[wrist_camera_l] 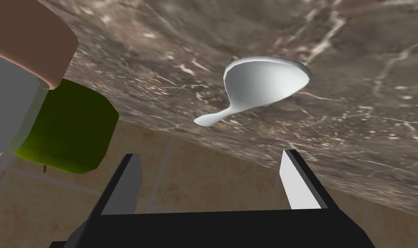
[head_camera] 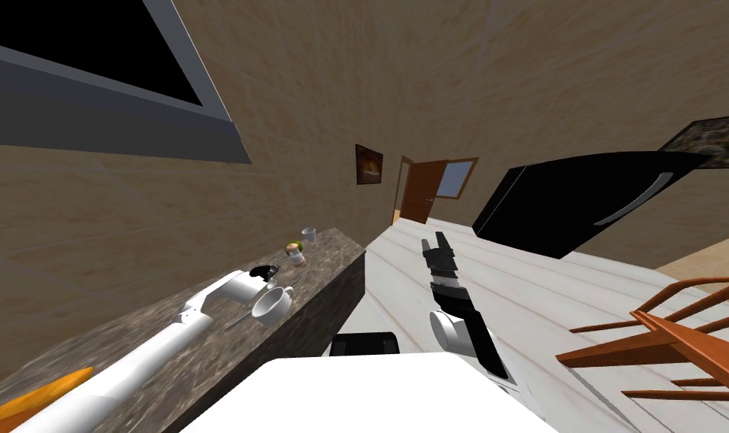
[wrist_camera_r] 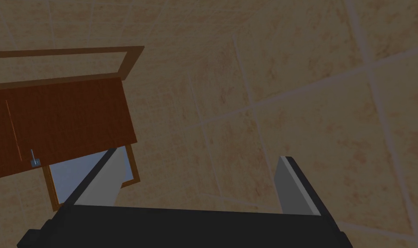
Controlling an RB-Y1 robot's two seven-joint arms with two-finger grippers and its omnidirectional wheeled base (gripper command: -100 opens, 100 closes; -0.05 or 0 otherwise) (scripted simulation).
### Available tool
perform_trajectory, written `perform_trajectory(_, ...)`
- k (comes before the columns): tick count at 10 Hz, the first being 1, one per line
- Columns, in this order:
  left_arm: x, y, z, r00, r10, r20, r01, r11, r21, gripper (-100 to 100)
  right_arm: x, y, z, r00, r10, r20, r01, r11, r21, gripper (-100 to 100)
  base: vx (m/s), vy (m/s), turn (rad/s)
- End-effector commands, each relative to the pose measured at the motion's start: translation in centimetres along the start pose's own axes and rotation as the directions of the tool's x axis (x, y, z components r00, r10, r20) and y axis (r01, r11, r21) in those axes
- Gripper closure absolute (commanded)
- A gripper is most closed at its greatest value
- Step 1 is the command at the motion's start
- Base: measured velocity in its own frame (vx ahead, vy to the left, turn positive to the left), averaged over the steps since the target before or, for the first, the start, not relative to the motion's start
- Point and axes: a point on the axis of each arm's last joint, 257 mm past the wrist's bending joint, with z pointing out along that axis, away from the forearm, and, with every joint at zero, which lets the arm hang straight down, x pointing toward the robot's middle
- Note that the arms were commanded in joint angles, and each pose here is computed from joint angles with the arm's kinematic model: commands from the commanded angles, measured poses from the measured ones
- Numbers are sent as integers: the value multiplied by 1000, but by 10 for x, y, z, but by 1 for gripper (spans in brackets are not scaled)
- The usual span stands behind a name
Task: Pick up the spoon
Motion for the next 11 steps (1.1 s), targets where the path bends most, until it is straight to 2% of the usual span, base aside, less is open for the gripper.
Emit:
perform_trajectory(1, -27, -4, -3, 999, -21, 28, 21, 1000, 1, -100, 0, 0, 0, 1000, 0, 0, 0, 1000, 0, 0, -270, 39, -203)
perform_trajectory(3, -46, -3, -7, 998, -47, 31, 48, 999, -15, -100, 0, 0, 0, 1000, 0, 0, 0, 1000, 0, 0, -220, 63, -212)
perform_trajectory(5, -53, 1, -9, 998, -66, 19, 66, 997, -34, -100, 0, 0, 0, 1000, 0, 0, 0, 1000, 0, 0, -175, 83, -243)
perform_trajectory(11, -58, 30, -9, 990, -128, -67, 118, 985, -127, -100, 0, 0, 0, 1000, 0, 0, 0, 1000, 0, 0, -120, 55, -266)
